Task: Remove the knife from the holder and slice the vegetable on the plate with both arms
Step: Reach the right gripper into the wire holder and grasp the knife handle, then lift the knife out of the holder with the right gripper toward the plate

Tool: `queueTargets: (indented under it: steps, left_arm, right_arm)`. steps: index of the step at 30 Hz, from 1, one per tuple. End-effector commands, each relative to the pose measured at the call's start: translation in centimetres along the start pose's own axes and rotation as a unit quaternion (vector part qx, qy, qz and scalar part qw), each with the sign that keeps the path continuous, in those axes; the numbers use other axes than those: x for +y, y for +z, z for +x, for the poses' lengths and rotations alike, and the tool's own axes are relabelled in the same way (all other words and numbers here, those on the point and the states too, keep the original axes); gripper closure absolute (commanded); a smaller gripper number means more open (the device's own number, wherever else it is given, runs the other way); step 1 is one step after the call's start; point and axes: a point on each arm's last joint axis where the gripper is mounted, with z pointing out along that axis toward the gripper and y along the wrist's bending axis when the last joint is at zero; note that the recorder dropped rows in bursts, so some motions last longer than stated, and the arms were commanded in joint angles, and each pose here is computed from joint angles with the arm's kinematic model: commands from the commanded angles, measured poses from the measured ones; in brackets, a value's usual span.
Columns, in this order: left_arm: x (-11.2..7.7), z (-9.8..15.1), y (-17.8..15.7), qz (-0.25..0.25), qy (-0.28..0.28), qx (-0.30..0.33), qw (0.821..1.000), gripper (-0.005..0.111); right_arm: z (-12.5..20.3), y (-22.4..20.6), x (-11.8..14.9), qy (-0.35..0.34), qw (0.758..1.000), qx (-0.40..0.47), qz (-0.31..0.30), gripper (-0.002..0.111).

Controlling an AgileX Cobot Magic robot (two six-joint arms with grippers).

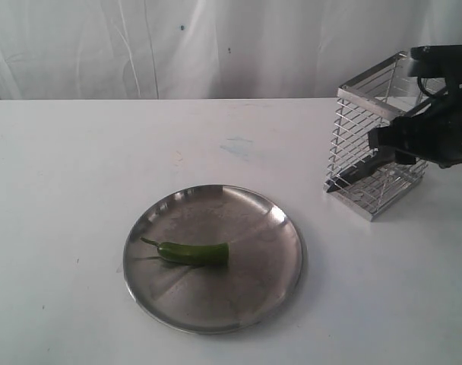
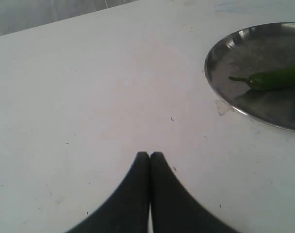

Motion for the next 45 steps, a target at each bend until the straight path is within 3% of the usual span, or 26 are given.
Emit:
queueTargets:
  steps: [1, 6, 14, 23, 33, 37, 39, 45]
  left_arm:
    - [-0.1, 0.0, 0.0, 0.003, -0.008, -0.003, 1.0, 0.107]
    - [-0.1, 0.0, 0.0, 0.003, -0.008, -0.003, 1.0, 0.107]
    - [-0.1, 0.0, 0.0, 0.003, -0.008, -0.003, 1.0, 0.107]
    - [-0.1, 0.0, 0.0, 0.003, -0.008, -0.003, 1.0, 0.107]
    - [-0.1, 0.0, 0.0, 0.003, -0.008, -0.003, 1.0, 0.107]
    - [-0.1, 0.0, 0.0, 0.003, -0.008, -0.003, 1.0, 0.107]
    - [-0.1, 0.0, 0.0, 0.003, -0.008, -0.003, 1.0, 0.107]
    - [-0.1, 0.0, 0.0, 0.003, -0.008, -0.003, 1.0, 0.107]
  right_arm:
    - [-0.2, 0.0, -0.1, -0.003, 1.0, -0.008, 0.002, 0.07]
    - [-0.3, -0.3, 0.0, -0.005, 1.0, -0.011, 0.002, 0.088]
    - [-0.5, -1.6, 0.1, -0.012, 1.0, -0.024, 0.001, 0.104]
    - [-0.5, -4.8, 0.7, -0.018, 0.999, -0.028, -0.01, 0.104]
    - [0.7, -13.9, 2.1, -0.037, 0.995, -0.092, -0.03, 0.104]
    - [1.7, -16.4, 3.3, -0.006, 0.99, -0.116, -0.083, 0.105]
    - [2.0, -16.9, 3.3, -0.015, 0.986, -0.146, -0.084, 0.108]
    - [5.5, -13.5, 3.2, 0.096, 0.974, -0.167, -0.118, 0.108]
